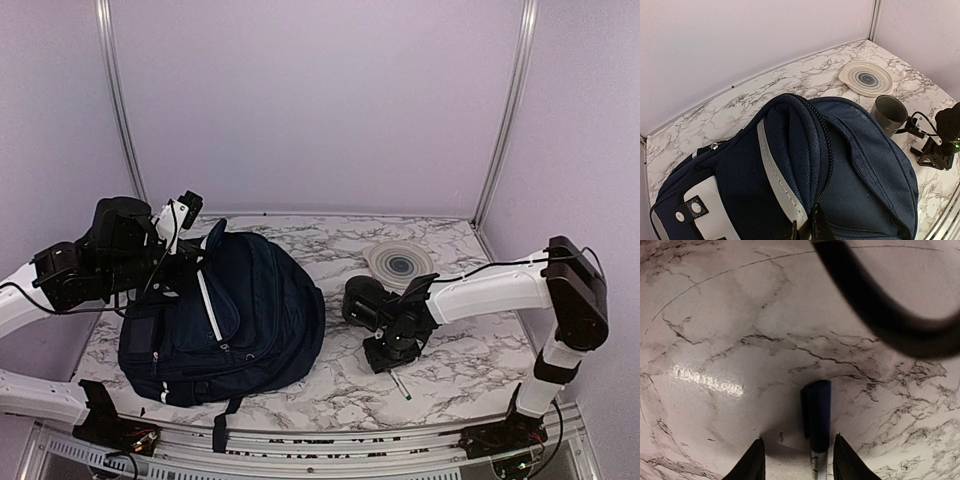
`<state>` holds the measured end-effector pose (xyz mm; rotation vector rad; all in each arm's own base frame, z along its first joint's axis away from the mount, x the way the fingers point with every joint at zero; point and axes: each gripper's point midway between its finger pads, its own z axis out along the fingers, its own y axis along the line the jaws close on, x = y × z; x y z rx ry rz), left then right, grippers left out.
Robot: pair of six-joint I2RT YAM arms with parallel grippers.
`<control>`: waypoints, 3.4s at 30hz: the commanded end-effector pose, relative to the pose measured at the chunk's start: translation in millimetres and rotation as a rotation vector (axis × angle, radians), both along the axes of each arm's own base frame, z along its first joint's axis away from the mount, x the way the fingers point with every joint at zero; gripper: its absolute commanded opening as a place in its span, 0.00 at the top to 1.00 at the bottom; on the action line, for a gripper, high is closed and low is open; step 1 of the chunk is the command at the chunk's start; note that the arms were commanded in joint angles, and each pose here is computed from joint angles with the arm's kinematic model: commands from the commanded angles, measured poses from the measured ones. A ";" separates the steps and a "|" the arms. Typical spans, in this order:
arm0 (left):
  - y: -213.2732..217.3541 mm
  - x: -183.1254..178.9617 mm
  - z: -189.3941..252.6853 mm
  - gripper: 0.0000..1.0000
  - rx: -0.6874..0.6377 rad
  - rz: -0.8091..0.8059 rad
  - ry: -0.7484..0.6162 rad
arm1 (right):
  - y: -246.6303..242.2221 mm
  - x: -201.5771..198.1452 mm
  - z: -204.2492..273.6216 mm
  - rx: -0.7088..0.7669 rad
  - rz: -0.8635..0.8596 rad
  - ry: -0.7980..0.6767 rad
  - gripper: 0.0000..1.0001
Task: Pack the student bag
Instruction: Pick up the pen from the center of the board, then place the pen in the upper front pocket of the bag, then pass from the left arm to the right
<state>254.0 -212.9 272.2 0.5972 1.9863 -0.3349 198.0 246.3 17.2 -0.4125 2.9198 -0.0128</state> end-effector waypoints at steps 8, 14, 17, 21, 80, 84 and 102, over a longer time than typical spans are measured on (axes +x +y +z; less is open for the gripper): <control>8.1 7.0 35.3 1.00 -0.076 0.047 -0.100 | -29.4 -25.6 -16.6 -0.072 -0.017 0.092 0.80; 9.2 6.0 35.6 1.00 -0.078 0.048 -0.102 | -27.9 -23.0 -5.4 -0.068 0.016 0.075 1.00; 8.7 6.5 35.8 1.00 -0.077 0.047 -0.102 | -18.1 -19.2 11.1 -0.023 0.071 0.040 1.00; 7.7 6.8 36.7 1.00 -0.077 0.044 -0.103 | 22.6 -24.2 48.0 0.127 0.247 -0.022 1.00; -1.0 16.8 57.4 1.00 -0.113 0.047 -0.145 | 264.2 43.4 261.7 0.806 0.554 -0.535 0.58; -1.9 20.0 54.2 1.00 -0.104 0.055 -0.139 | 230.1 55.7 258.0 0.703 0.446 -0.591 0.57; -14.0 16.8 46.1 0.86 -0.146 -0.025 -0.070 | 237.3 58.4 179.6 0.714 0.379 -0.329 0.99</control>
